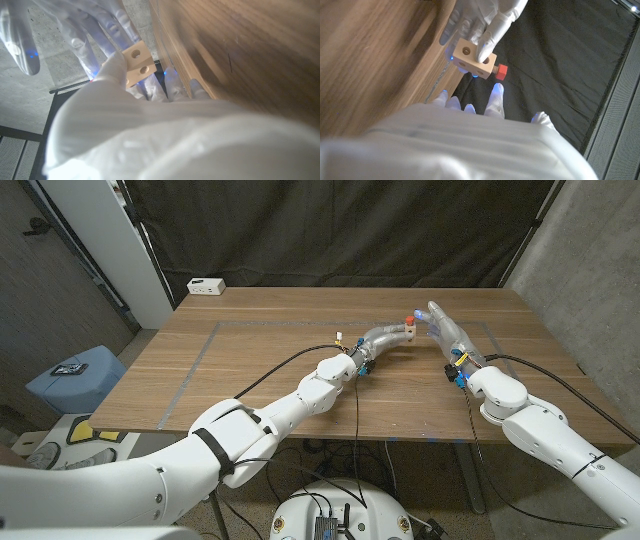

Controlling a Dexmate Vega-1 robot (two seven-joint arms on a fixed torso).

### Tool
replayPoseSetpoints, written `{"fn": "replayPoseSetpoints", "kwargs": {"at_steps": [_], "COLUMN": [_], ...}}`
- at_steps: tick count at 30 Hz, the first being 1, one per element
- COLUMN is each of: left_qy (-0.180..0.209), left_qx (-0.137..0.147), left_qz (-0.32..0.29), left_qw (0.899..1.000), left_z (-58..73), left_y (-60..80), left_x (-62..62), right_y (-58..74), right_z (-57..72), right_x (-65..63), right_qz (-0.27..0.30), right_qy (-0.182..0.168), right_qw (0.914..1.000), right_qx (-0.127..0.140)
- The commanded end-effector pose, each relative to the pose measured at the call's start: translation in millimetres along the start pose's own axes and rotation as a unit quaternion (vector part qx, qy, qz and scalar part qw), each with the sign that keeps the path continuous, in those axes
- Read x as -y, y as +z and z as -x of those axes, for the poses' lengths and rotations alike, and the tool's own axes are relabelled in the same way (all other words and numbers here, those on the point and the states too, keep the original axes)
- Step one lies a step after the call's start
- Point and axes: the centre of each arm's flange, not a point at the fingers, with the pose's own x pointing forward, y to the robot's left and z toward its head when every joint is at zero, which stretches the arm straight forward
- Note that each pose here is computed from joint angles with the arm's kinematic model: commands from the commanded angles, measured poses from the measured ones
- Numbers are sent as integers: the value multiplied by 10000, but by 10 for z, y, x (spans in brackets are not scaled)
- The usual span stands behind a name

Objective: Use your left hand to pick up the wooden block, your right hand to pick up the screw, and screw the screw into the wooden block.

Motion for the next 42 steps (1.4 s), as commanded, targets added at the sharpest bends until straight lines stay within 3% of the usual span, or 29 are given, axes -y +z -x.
{"fn": "replayPoseSetpoints", "kwargs": {"at_steps": [1, 42], "left_qy": [3, -26], "left_qx": [14, -68], "left_qz": [-16, 9], "left_qw": [10000, 10000], "left_z": [-16, -85], "left_y": [6, 2], "left_x": [2, 38], "right_y": [-45, -3], "right_z": [-39, 57], "right_x": [3, -3], "right_qz": [18, 53], "right_qy": [78, 100], "right_qw": [9999, 9999], "right_qx": [-84, -78]}}
